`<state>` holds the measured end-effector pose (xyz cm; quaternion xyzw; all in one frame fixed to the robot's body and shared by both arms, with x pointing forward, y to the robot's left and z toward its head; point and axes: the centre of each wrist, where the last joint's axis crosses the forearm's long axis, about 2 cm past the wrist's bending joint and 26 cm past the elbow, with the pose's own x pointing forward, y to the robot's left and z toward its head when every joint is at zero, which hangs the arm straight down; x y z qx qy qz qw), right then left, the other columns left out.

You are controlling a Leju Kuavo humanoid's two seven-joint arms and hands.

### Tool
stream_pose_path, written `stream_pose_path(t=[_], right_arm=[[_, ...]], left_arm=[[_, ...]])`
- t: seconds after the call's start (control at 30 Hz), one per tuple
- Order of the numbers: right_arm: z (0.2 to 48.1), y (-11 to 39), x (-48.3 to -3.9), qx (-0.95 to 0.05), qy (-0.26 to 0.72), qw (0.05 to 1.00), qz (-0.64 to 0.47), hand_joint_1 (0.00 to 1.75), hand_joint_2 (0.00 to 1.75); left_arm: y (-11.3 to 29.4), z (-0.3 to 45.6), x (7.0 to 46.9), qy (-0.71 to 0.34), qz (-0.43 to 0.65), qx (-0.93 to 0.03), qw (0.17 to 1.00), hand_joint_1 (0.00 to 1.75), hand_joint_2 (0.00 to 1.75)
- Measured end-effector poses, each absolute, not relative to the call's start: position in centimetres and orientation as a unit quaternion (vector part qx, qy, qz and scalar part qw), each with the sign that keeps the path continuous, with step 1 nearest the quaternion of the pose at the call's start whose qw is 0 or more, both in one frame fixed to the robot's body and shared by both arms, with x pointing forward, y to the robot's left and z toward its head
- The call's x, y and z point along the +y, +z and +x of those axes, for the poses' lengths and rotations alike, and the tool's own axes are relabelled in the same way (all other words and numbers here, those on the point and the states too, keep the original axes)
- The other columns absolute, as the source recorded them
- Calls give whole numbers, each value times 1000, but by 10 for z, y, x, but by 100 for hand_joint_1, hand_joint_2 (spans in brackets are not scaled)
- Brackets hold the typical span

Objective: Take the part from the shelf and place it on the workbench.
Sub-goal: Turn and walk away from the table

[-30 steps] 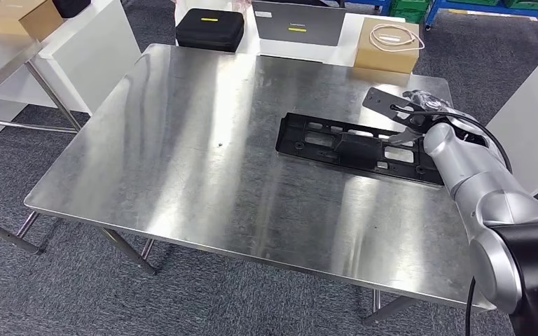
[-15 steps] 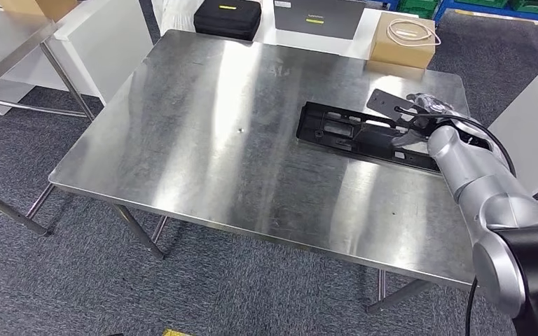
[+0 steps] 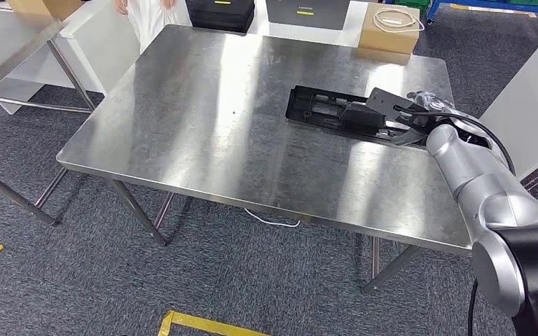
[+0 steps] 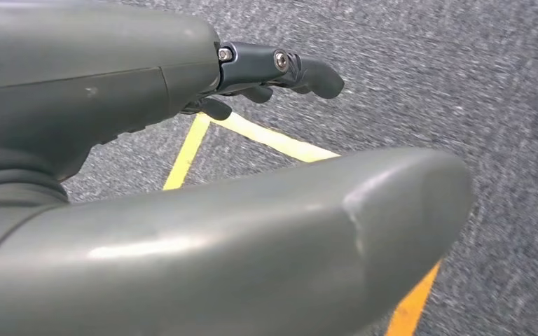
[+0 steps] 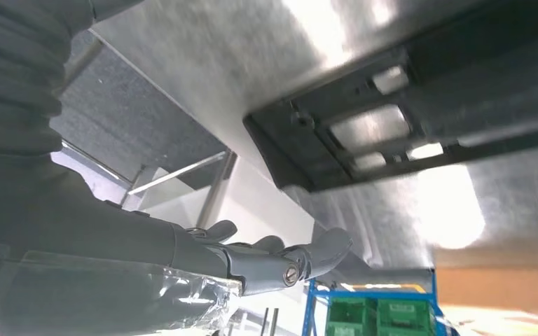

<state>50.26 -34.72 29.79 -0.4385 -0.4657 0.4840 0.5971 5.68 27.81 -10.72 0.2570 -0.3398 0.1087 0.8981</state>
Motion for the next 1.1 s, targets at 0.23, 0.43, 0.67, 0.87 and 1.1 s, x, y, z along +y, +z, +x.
stream_pose_path(t=[0.23, 0.43, 0.67, 0.87, 1.1], right_arm=[[502, 298, -349, -463, 473, 597, -454, 0, 175], [501, 295, -355, -456, 472, 601, -457, 0, 175], [500, 292, -357, -451, 468, 604, -462, 0, 175], [500, 296, -360, -449, 463, 603, -469, 0, 175], [499, 291, -361, -439, 463, 606, -475, 0, 175]], left_arm=[[-107, 58, 278, 112, 259, -339, 897, 0, 0], [-107, 59, 277, 113, 259, -340, 897, 0, 0], [-107, 59, 274, 112, 255, -341, 898, 0, 0], [-107, 59, 273, 108, 253, -342, 898, 0, 0], [-106, 65, 273, 108, 256, -343, 897, 0, 0]])
